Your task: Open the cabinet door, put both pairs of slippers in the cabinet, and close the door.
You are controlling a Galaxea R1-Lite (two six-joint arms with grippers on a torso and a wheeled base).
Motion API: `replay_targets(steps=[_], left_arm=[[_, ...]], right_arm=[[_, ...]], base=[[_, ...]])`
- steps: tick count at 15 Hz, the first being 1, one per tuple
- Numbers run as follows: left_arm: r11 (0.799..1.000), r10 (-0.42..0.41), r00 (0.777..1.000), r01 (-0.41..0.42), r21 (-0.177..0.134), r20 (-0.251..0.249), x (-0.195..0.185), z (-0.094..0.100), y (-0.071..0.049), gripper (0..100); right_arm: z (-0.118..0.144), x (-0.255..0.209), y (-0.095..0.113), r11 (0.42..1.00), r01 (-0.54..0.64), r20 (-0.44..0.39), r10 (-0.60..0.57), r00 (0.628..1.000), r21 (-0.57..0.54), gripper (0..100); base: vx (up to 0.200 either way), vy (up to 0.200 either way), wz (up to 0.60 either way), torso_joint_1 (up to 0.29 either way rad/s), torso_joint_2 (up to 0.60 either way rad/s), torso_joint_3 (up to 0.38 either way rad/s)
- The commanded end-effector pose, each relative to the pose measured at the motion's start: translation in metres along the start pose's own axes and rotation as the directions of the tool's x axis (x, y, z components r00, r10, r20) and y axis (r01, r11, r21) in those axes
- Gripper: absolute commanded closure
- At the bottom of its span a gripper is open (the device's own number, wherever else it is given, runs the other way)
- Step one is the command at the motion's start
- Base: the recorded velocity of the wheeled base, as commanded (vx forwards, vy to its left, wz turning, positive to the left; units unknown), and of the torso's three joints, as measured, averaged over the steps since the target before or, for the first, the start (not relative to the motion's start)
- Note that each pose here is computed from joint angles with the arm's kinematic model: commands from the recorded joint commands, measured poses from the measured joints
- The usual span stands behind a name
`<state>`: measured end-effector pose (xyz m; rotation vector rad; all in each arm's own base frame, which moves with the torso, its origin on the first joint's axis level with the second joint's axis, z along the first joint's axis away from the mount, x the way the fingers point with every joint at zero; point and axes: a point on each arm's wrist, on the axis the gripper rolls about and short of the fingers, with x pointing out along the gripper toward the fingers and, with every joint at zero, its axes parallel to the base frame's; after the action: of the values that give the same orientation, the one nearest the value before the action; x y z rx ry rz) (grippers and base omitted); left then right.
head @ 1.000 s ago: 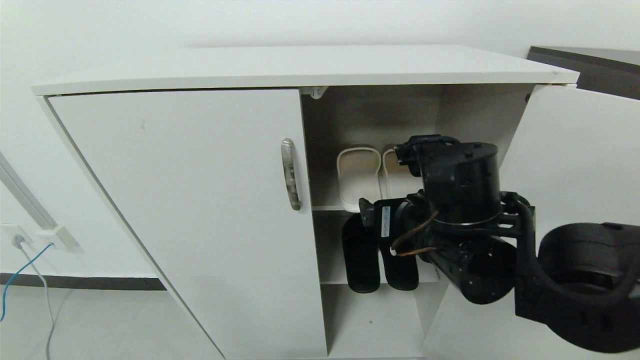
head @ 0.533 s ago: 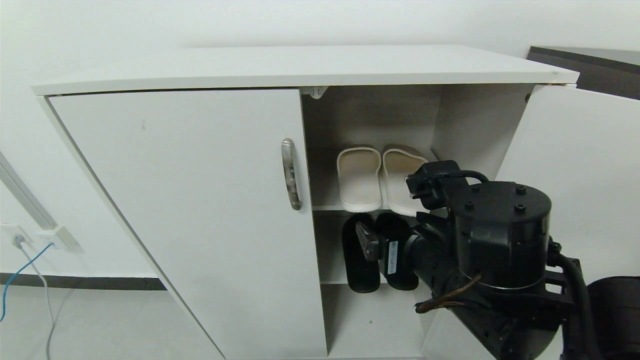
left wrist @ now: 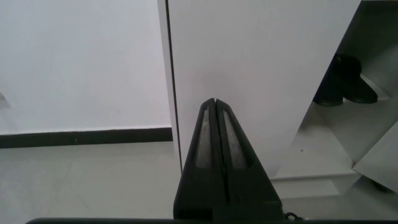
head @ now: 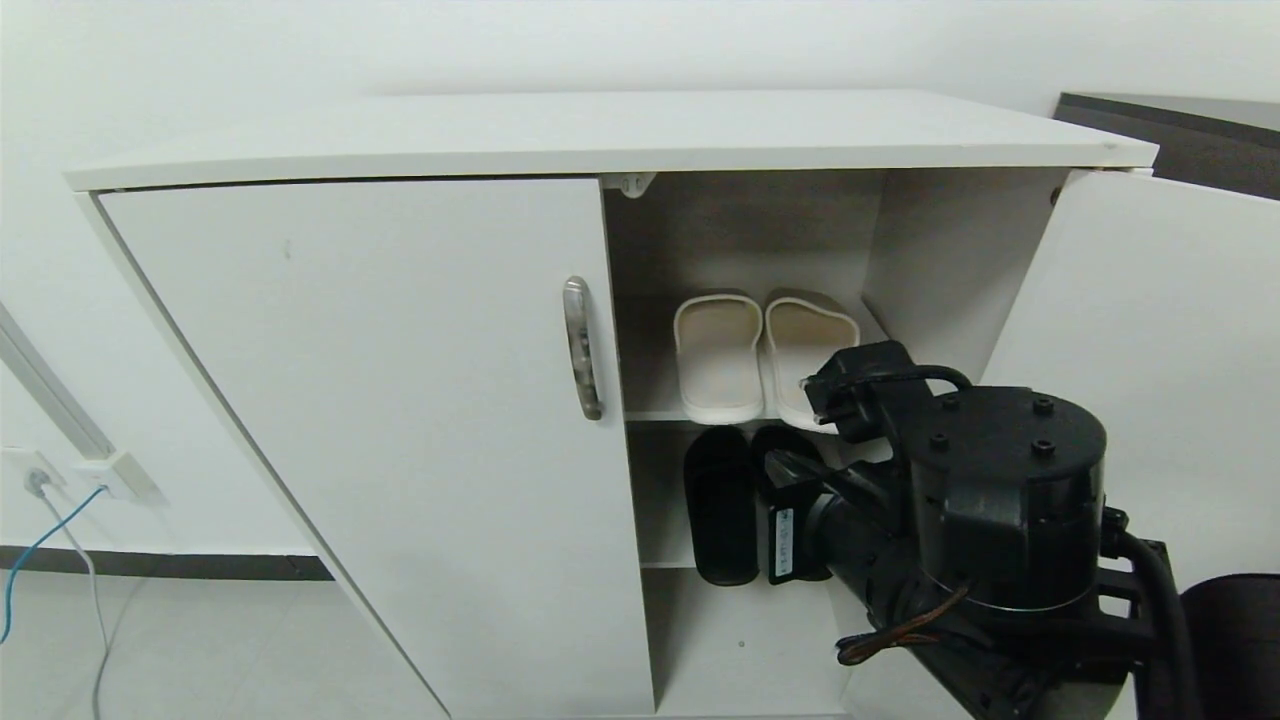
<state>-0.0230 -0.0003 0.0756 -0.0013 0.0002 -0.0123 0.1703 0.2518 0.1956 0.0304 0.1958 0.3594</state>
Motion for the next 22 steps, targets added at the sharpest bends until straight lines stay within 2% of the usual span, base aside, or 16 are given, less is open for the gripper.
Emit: replay_targets(steps=[1, 15, 22], left_arm=[[1.0, 0.0, 1.0, 0.0, 0.0, -0.001, 0.0, 0.0, 0.0, 100], [1.0, 0.0, 1.0, 0.0, 0.0, -0.001, 0.0, 0.0, 0.0, 100], [1.0, 0.0, 1.0, 0.0, 0.0, -0.001, 0.0, 0.0, 0.0, 100]], right_arm=[[-0.003, 0.003, 0.001, 1.0, 0.002, -0.008, -0.002, 1.0, -0.006, 100], [-0.02, 0.014, -0.002, 0.999, 0.012, -0.059, -0.014, 0.998, -0.036, 100], [-0.031, 0.025, -0.011, 0.998, 0.032, -0.099, -0.038, 0.994, -0.058, 100]], base=[[-0.2, 0.0, 0.0, -0.002, 0.0, 0.002], [-0.2, 0.0, 0.0, 0.002, 0.0, 0.003], [0.0, 0.0, 0.0, 0.0, 0.0, 0.0]])
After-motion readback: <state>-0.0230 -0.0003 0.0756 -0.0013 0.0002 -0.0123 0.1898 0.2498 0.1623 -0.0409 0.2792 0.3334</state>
